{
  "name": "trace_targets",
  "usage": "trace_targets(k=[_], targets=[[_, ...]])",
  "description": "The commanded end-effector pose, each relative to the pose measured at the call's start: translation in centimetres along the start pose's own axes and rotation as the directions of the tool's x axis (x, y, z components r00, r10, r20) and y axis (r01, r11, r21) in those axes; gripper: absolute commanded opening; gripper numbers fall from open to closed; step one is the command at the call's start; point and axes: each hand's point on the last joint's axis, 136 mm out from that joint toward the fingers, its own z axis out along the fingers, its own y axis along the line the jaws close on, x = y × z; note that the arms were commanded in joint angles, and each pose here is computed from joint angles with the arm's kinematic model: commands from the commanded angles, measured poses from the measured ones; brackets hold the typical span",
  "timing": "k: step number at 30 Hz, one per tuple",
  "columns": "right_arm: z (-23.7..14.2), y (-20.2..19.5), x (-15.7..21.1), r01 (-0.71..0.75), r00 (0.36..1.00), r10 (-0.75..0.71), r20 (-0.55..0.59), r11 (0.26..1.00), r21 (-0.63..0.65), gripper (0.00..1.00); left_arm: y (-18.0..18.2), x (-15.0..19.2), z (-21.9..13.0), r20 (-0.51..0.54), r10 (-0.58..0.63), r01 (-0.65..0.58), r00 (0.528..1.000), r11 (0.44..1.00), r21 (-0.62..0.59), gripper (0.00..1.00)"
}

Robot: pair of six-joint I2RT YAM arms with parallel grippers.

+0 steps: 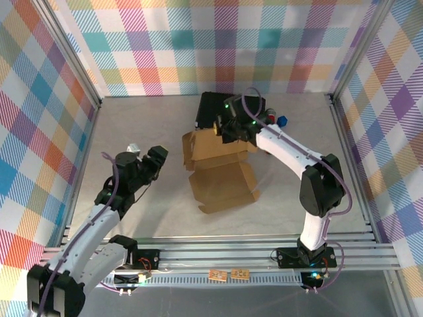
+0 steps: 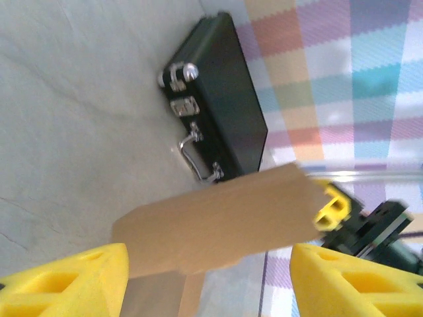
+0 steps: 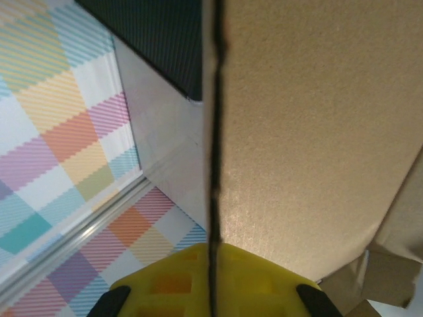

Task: Fold the paper box

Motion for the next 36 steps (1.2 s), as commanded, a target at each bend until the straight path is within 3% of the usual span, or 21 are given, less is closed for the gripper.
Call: trace_targets(k=[1,14,23,36], targets=[[-0.5,2.2,1.7,0.057,0.998,-0.055,0.015,0.984,-0.167,0.00,1.1,-0.1,-1.4,-0.026,0.000,-0.002,1.000,0.998,-0.062,0.65],[0.3,1.0,3.8,0.205,0.971,-0.236,-0.018,0.875,-0.438,0.00,3.4,-0.1,-2.2,-0.028,-0.011,0.008,1.000,0.993,-0.115,0.65],[-0.5,3.6,4.8,0.235,0.948,-0.318,-0.013,0.727,-0.645,0.00,2.8,-0.5,-2.0,-0.028,0.006,-0.009,1.000,0.993,-0.120,0.64],[0.0,-0.5,3.3,0.219,0.954,-0.298,-0.032,0.766,-0.605,0.00,4.2,0.2,-1.5,-0.119,0.095,-0.118,0.988,0.972,-0.204,0.56]])
